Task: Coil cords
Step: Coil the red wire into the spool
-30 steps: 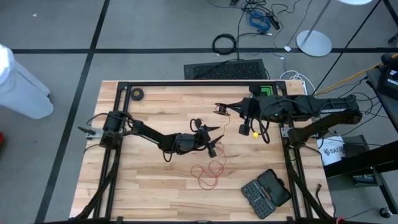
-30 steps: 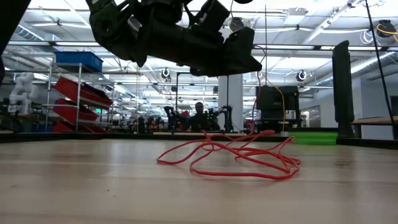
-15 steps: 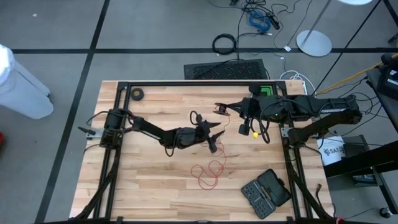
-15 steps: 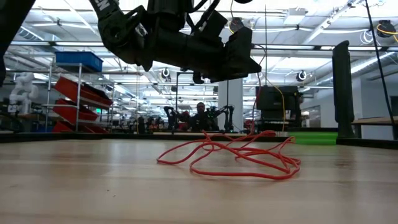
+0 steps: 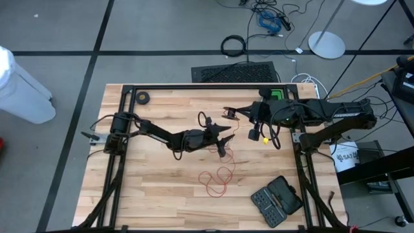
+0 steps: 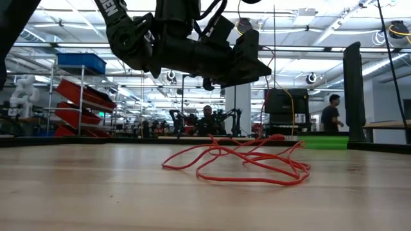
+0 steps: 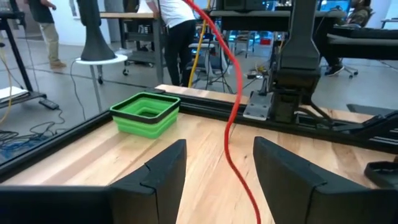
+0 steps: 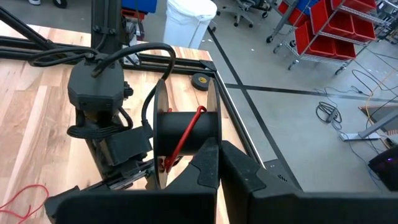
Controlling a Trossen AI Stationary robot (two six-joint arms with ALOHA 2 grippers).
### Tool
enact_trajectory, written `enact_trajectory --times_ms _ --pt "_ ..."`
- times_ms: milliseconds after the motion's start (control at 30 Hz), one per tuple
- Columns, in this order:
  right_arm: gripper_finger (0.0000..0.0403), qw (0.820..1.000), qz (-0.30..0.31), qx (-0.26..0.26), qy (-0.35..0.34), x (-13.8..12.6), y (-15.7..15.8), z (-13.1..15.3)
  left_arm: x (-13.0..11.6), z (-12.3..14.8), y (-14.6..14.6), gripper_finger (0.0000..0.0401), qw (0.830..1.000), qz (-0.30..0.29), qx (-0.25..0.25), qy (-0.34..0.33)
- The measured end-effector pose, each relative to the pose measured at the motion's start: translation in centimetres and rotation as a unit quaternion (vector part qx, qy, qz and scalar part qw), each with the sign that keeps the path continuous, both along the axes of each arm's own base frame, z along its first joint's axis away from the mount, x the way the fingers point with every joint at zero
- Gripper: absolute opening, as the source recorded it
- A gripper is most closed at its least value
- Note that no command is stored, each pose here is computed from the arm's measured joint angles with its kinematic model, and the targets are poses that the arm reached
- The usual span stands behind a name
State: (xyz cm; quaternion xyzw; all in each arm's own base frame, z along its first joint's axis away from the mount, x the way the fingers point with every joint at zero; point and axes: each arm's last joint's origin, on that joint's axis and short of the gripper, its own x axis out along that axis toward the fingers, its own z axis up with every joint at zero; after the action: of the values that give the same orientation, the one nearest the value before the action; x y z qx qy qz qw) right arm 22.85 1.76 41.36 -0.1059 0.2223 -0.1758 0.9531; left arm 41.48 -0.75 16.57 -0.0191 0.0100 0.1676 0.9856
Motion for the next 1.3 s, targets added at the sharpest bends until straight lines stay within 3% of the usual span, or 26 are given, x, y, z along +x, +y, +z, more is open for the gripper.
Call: enact_trajectory --times_ms 500,1100,1300 --pt "0.0 1.0 0.0 0.0 0.0 0.0 0.0 0.0 0.3 0.5 -0.1 0.0133 1.0 -0.02 0.002 -0.013" --pt "0.0 1.0 0.0 0.0 0.0 0.0 0.0 0.0 1.1 1.1 -0.2 0.0129 1.0 -0.018 0.012 0.012" --pt "0.0 1.0 0.0 0.0 0.0 0.0 0.0 0.0 1.1 1.0 -0.2 0.0097 1.0 -0.013 0.012 0.014"
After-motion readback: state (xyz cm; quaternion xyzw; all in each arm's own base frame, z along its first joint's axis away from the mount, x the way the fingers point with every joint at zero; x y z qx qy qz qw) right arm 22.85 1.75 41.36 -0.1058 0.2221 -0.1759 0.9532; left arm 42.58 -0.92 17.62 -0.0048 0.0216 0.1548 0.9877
